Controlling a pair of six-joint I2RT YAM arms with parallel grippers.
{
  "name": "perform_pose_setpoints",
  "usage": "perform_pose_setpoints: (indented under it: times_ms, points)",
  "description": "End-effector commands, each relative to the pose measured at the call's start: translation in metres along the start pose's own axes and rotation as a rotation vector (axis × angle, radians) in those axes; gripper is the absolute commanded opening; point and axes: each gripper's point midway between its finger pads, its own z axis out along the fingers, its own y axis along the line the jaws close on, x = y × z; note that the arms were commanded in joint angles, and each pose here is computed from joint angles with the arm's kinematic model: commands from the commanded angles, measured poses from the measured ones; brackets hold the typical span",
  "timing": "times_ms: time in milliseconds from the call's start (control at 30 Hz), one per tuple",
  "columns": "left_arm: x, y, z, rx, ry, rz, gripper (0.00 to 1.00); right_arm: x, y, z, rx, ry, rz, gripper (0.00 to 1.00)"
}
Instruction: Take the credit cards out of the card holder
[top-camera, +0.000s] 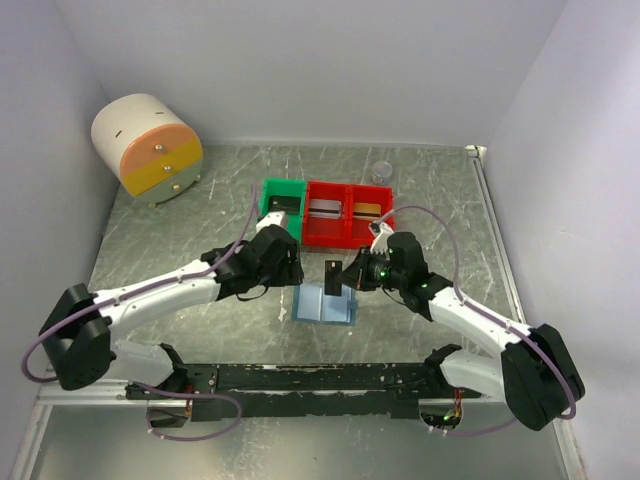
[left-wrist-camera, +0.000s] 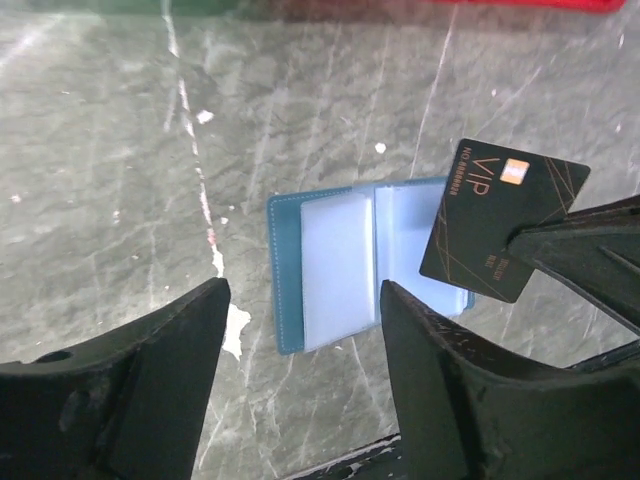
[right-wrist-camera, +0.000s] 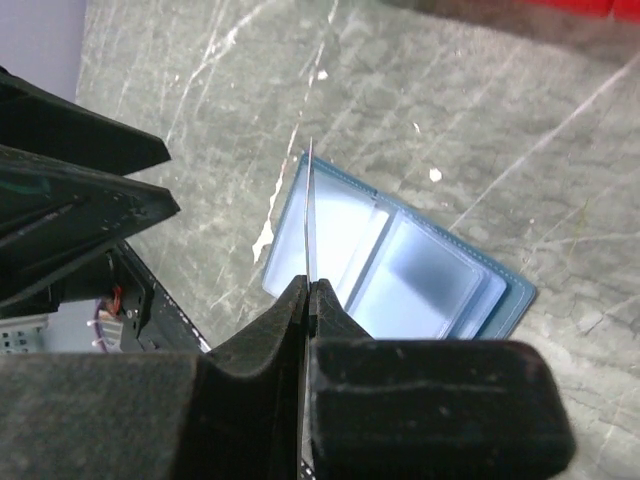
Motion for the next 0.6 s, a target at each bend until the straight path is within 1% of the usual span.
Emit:
perform_pose_setpoints:
  times_ms: [0, 67, 133, 167, 300, 433, 567]
  points:
    - [-0.023, 0.028, -0.020, -0.107, -0.103, -0.025, 0.78, -0.023, 0.012, -0.010, -0.014, -0.082, -0.127, 0.00]
    - [-0.031, 0.039, -0.028, -0.133, -0.129, -0.039, 0.84, -0.027, 0.019, -0.013, -0.024, -0.109, -0.166, 0.00]
    - [-0.039, 0.049, -0.033, -0.132, -0.142, -0.050, 0.98, -0.032, 0.027, -0.016, -0.030, -0.131, -0.210, 0.00]
    - [-0.043, 0.056, -0.035, -0.130, -0.140, -0.064, 1.00, -0.033, 0.029, -0.017, -0.026, -0.136, -0.230, 0.00]
    - [-0.065, 0.102, -0.050, -0.203, -0.180, -0.134, 1.00, -0.036, 0.042, -0.019, 0.004, -0.155, -0.328, 0.00]
    - [-0.091, 0.137, -0.073, -0.260, -0.237, -0.149, 1.00, -0.034, 0.053, -0.020, 0.042, -0.189, -0.427, 0.00]
    - [-0.106, 0.191, -0.090, -0.367, -0.262, -0.214, 1.00, -0.035, 0.057, -0.021, 0.087, -0.214, -0.531, 0.00]
